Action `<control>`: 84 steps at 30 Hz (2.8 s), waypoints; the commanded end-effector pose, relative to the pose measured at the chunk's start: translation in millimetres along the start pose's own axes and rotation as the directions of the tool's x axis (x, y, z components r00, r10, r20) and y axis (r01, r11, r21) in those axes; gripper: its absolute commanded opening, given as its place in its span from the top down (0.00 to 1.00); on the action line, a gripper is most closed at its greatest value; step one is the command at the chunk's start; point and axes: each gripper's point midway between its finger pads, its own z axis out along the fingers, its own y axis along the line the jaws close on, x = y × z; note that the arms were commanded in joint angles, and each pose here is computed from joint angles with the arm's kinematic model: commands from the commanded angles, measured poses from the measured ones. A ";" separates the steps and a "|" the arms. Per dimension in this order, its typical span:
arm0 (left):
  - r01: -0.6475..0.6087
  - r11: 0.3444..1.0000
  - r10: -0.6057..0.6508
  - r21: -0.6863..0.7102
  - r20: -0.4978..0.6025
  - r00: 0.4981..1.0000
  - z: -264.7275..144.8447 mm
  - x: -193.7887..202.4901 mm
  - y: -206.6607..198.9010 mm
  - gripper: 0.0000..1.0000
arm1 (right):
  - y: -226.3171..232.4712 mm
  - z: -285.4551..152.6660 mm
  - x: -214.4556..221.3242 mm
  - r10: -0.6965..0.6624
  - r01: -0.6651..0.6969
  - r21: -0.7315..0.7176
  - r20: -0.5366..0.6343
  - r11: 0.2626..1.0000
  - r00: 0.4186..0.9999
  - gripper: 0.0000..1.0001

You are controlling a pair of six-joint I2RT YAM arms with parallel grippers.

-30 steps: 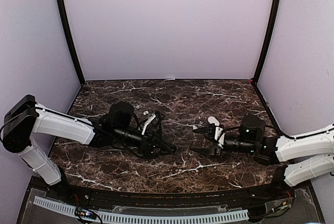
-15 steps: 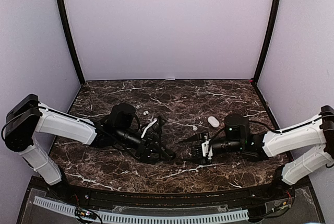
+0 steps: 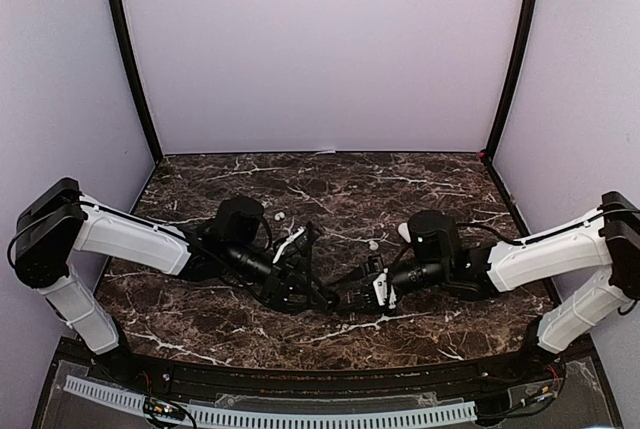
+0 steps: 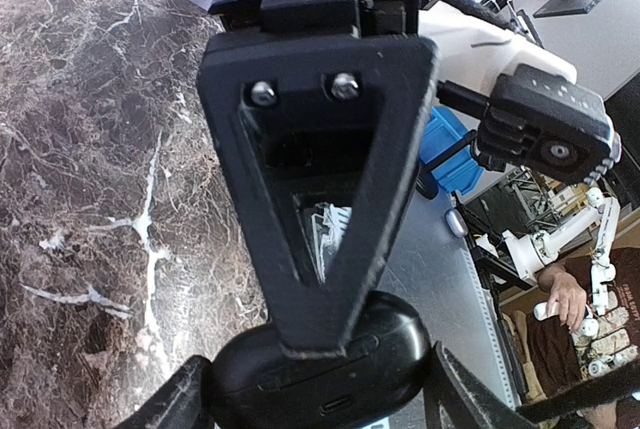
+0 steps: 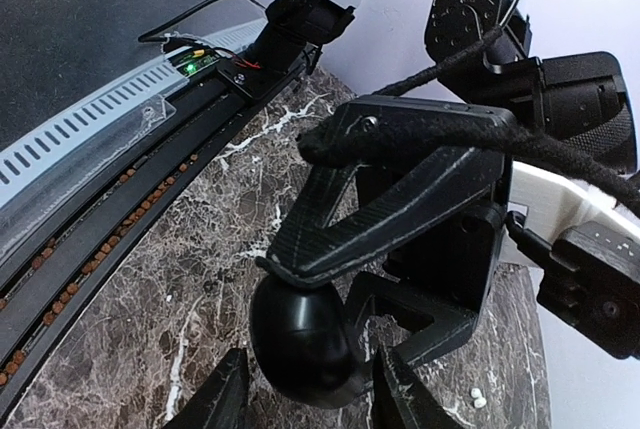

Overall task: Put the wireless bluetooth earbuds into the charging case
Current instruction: Pass from the left arm to the right, then pass from the right arm to the left

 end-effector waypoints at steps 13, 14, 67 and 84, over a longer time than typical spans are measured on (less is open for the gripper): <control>-0.077 0.995 0.080 -0.057 0.047 0.996 -6.9 -9.5 1.4 0.14 | 3.0 7.1 -6.9 0.026 -0.025 -0.056 0.016 0.998 1.000 0.82; -0.089 0.993 0.094 -0.078 0.056 0.994 -8.8 -10.7 2.5 0.11 | 3.6 6.5 -5.8 0.039 -0.039 -0.056 0.009 0.998 0.999 0.82; -0.523 0.745 0.591 -0.414 0.046 0.805 -7.3 3.6 35.0 0.41 | -13.6 2.1 42.9 0.727 -0.706 0.208 -0.335 0.677 0.599 0.89; -0.528 0.762 0.584 -0.375 0.045 0.810 0.7 13.8 38.8 0.52 | -13.1 18.2 34.9 0.695 -0.676 0.180 -0.298 0.715 0.655 0.88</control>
